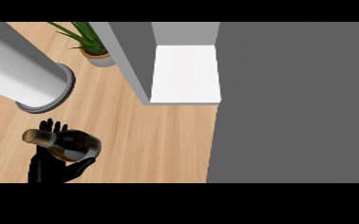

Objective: Pick up the wine, place it into the cabinet and close the cabinet

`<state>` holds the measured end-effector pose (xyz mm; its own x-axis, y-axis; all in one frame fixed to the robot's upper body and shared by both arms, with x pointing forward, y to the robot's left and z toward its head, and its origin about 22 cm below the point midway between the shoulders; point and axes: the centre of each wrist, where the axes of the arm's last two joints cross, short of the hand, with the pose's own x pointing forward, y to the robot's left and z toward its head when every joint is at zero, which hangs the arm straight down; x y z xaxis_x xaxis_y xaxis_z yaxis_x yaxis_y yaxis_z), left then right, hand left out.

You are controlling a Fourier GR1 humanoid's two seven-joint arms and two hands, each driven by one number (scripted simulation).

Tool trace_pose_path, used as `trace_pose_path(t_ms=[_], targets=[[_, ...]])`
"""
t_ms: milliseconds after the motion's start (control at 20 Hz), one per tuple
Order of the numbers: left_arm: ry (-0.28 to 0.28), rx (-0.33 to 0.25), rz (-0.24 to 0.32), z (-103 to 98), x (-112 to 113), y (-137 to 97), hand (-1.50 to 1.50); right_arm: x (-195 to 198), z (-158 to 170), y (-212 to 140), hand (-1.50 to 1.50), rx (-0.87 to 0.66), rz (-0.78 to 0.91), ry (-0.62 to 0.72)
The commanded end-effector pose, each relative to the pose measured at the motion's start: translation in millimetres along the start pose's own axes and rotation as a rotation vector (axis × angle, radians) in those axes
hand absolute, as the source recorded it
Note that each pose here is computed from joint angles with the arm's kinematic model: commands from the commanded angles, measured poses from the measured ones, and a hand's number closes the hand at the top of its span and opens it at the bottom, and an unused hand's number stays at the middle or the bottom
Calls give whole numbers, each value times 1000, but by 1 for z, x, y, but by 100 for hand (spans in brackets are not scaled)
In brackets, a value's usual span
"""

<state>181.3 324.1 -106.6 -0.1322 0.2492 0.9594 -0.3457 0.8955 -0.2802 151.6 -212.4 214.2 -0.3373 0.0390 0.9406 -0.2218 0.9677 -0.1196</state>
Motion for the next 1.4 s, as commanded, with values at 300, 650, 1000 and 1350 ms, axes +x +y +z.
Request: trace_pose_path(t_ms=[300,650,1000,1350], targets=[[-20,-72,97,-18,-16,3,150,9,23,-4,-150,22,-56,-47],[-36,-171,12,-9,-34,-5,150,7,26,-1,-150,29,-65,-59],[-34,-430,-128,-32,0,-19,150,12,26,-3,-150,26,-48,-38],[-187,-416,-165,-37,16,-33,150,3,19,-4,-150,10,-47,-46]])
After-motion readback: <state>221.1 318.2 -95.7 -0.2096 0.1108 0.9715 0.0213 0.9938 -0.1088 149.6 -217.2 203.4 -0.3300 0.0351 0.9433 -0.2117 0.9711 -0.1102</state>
